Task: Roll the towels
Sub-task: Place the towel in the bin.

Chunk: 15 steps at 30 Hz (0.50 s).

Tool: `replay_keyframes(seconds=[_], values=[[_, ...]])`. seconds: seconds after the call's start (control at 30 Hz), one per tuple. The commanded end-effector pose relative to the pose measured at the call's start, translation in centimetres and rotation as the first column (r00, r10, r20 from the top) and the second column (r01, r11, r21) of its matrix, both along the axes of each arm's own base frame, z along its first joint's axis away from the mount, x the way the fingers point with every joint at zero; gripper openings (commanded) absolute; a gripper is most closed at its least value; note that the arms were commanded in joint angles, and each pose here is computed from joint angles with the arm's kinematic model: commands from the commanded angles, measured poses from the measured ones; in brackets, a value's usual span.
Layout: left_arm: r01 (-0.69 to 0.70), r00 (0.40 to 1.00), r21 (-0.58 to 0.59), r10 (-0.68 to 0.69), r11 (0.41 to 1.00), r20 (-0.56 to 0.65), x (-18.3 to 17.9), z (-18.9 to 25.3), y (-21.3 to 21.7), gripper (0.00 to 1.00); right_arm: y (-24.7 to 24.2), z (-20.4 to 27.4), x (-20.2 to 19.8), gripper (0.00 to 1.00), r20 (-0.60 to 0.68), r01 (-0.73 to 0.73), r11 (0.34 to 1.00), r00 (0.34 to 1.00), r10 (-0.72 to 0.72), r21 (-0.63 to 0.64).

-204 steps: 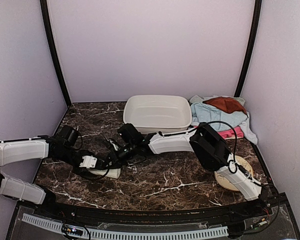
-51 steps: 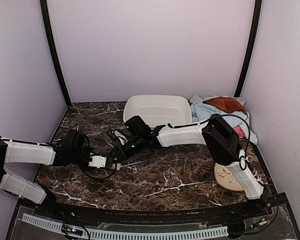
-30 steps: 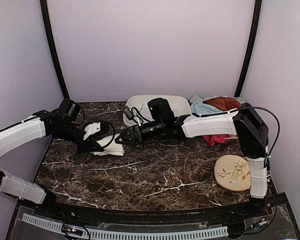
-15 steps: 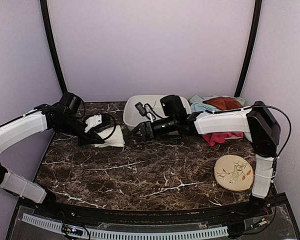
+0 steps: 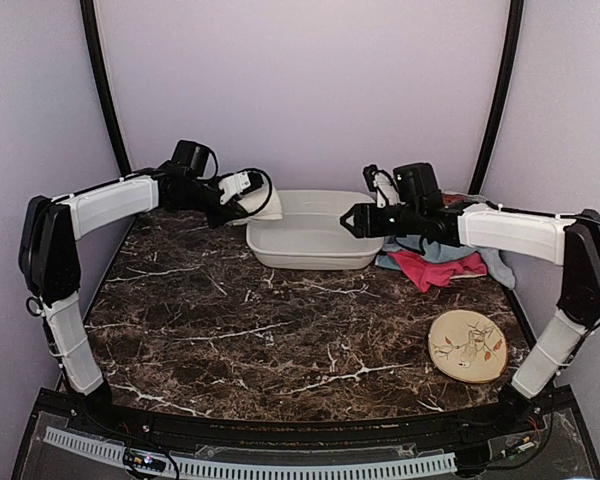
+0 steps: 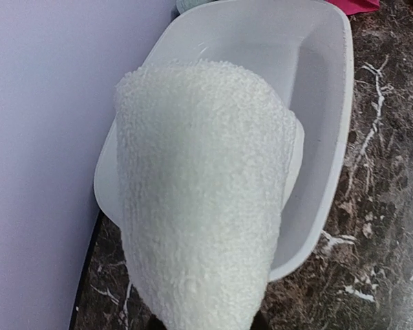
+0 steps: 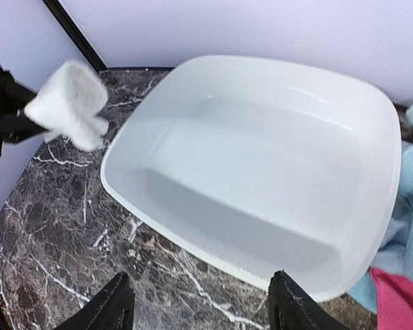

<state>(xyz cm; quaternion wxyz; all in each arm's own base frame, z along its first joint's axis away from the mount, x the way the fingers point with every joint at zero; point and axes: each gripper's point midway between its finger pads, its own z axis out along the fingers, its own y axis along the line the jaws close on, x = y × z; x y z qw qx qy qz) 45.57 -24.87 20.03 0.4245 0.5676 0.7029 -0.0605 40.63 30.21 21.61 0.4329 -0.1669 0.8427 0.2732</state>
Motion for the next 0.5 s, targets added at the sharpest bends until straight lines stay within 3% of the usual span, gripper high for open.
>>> replay_keyframes(seconds=[0.0, 0.2, 0.47], values=[[-0.005, 0.987, 0.014, 0.003, 1.000, 0.158, 5.4, 1.4, -3.2, 0.00, -2.0, -0.5, -2.5, 0.67, 0.015, 0.045, 0.999, 0.999, -0.045, 0.024], [-0.008, 0.959, 0.061, -0.010, 0.998, 0.282, 11.0, -0.6, -7.3, 0.00, -3.2, -0.4, -5.7, 0.66, 0.026, 0.040, 0.992, 0.999, -0.043, 0.119], [-0.019, 0.953, 0.141, -0.024, 0.990, 0.303, 14.9, -7.3, -10.0, 0.00, -3.7, -1.0, -8.0, 0.66, 0.004, 0.019, 0.988, 1.000, -0.020, 0.151]])
